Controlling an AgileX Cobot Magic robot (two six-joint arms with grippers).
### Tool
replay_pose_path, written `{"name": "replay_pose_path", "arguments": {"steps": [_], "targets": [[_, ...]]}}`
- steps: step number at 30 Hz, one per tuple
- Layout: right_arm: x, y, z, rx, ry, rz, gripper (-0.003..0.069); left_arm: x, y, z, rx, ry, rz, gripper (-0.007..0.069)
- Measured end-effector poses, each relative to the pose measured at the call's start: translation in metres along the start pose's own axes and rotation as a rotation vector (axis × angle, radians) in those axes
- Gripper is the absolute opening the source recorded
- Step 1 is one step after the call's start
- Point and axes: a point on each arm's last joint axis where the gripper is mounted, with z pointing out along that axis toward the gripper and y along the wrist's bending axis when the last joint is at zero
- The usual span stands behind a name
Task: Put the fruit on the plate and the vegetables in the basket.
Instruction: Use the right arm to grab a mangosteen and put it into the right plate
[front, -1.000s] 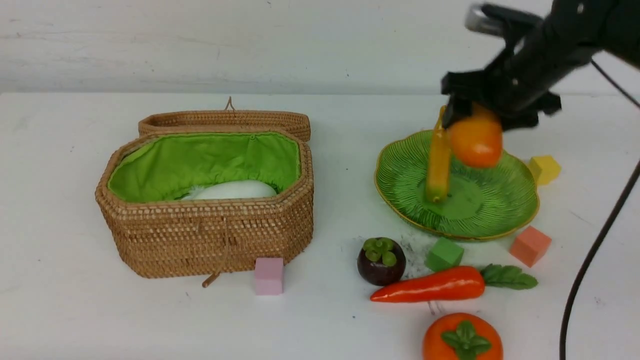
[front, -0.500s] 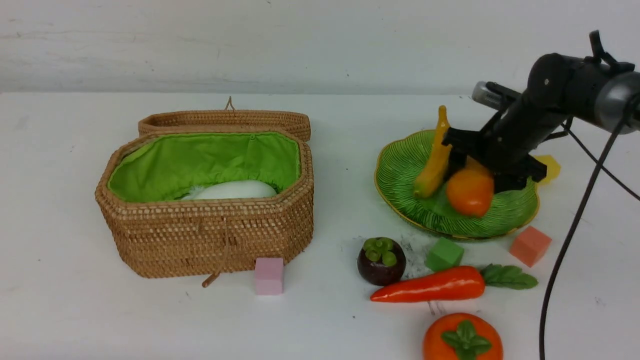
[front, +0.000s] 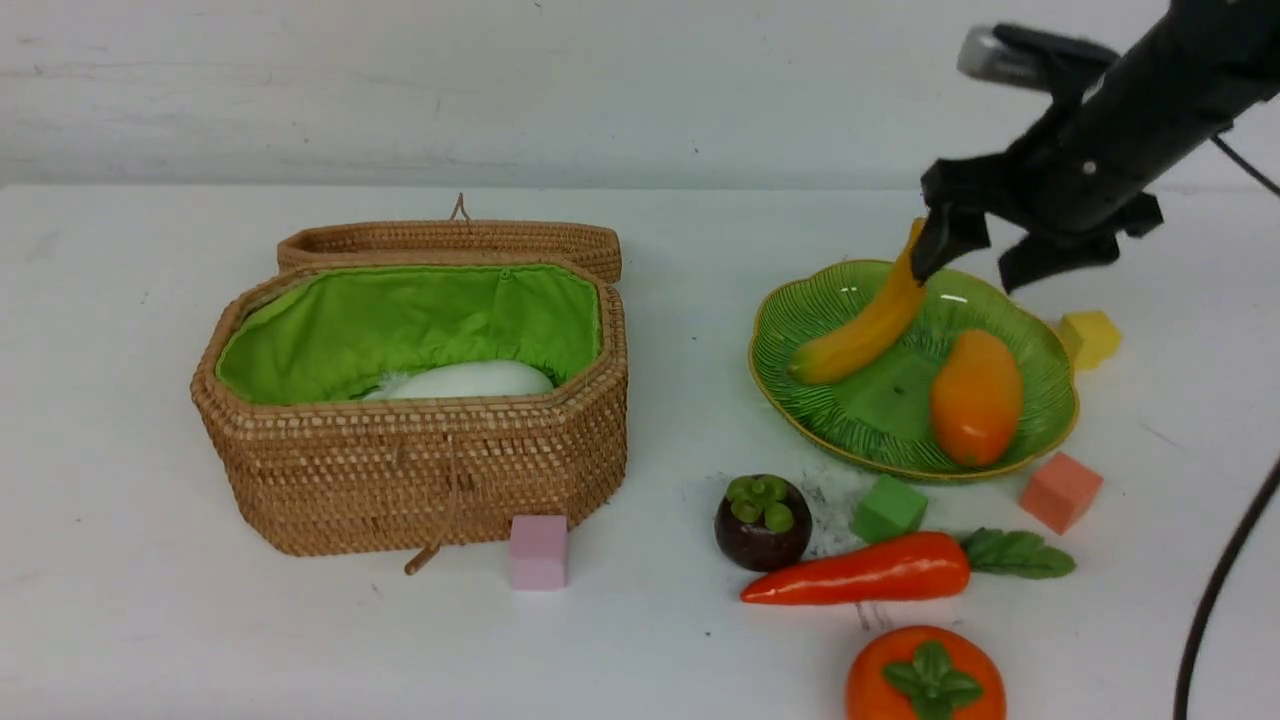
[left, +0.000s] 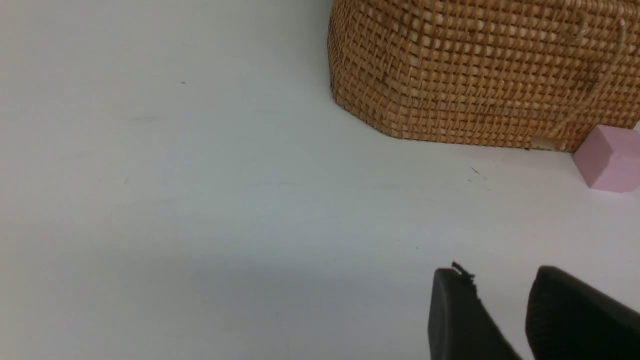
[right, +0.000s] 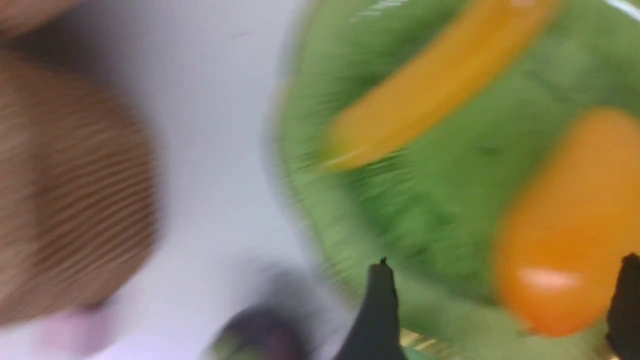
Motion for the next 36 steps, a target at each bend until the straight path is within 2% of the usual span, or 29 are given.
{"name": "replay_pose_path", "arguments": {"steps": [4, 7, 10, 11, 13, 18, 29, 36], "targets": [[0.026, 0.051, -0.008, -0.140, 0.043, -0.087, 0.0547, 0.000, 0.000, 0.000, 0.000, 0.000, 0.000, 0.0216], [0.050, 0.073, 0.008, -0.166, 0.134, -0.117, 0.0550, 0.000, 0.000, 0.000, 0.000, 0.000, 0.000, 0.0218], [0.075, 0.087, 0.032, -0.115, 0.223, -0.162, 0.0573, 0.000, 0.000, 0.000, 0.000, 0.000, 0.001, 0.0218], [0.076, 0.087, 0.033, -0.110, 0.226, -0.165, 0.0575, 0.000, 0.000, 0.000, 0.000, 0.000, 0.001, 0.0218], [0.088, 0.093, 0.050, -0.036, 0.255, -0.201, 0.0597, 0.000, 0.000, 0.000, 0.000, 0.000, 0.000, 0.0221], [0.093, 0.097, 0.076, 0.043, 0.243, -0.218, 0.0601, 0.000, 0.000, 0.000, 0.000, 0.000, 0.000, 0.0226], [0.101, 0.089, 0.130, 0.076, 0.248, -0.189, 0.0595, 0.000, 0.000, 0.000, 0.000, 0.000, 0.000, 0.0238], [0.102, 0.087, 0.138, 0.079, 0.252, -0.187, 0.0592, 0.000, 0.000, 0.000, 0.000, 0.000, 0.000, 0.0238]]}}
